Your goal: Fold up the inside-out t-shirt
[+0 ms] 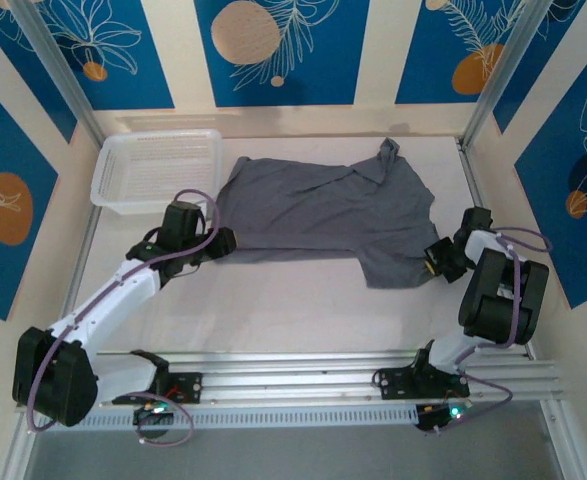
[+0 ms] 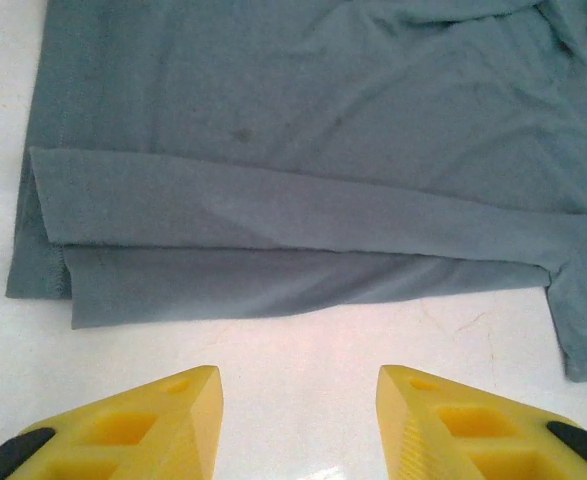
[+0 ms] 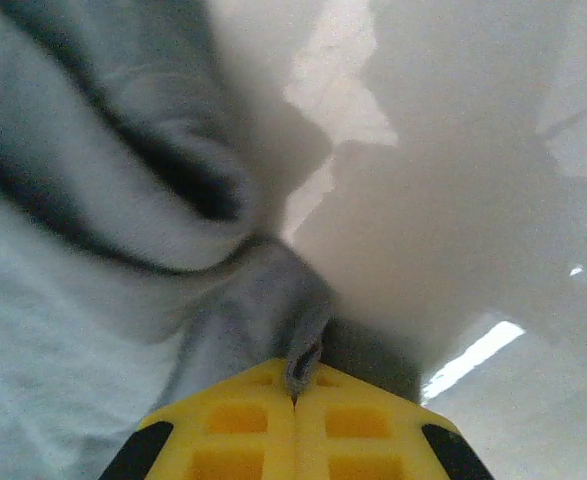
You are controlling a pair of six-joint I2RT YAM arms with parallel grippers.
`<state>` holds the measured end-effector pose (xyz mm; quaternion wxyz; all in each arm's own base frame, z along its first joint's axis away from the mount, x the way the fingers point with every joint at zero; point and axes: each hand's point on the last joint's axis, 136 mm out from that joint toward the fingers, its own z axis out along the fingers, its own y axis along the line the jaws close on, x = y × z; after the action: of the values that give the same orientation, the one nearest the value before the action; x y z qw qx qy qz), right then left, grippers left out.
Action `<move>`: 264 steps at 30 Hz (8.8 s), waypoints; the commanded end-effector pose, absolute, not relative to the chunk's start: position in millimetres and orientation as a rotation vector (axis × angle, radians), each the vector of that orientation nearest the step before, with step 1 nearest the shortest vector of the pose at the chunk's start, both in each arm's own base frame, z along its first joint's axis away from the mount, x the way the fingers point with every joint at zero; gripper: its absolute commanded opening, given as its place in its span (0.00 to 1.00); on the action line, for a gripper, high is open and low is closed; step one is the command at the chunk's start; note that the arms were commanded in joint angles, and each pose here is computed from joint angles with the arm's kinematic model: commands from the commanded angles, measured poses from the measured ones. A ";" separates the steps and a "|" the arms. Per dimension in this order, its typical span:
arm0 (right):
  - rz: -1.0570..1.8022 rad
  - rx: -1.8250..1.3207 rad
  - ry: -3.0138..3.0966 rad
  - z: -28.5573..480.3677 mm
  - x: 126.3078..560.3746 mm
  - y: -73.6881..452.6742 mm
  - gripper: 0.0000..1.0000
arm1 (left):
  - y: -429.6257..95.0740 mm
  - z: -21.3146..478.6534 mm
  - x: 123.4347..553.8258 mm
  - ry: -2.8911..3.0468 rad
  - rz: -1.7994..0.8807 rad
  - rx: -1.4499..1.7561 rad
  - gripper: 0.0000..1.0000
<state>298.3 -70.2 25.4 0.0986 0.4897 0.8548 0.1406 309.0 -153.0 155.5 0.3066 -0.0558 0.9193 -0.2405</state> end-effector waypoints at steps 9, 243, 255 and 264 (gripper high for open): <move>0.778 1.464 2.241 136.4 430.4 -22.6 0.00 | -151.8 152.6 319.5 2.448 -0.594 -0.155 0.45; 0.464 1.280 2.591 61.4 380.3 -100.9 0.20 | -103.6 46.3 446.5 2.728 -0.350 -0.374 0.16; 0.579 1.198 2.455 118.4 383.1 -93.6 0.46 | -117.9 94.3 439.0 2.629 -0.492 -0.291 0.28; 0.535 1.138 2.472 122.3 397.9 -84.8 0.55 | -166.3 175.9 412.0 2.481 -0.660 -0.093 0.31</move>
<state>388.9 -90.3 128.9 0.1964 0.4124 0.8666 0.2007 432.2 -140.2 150.0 0.2743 -0.0842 0.9334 -0.2156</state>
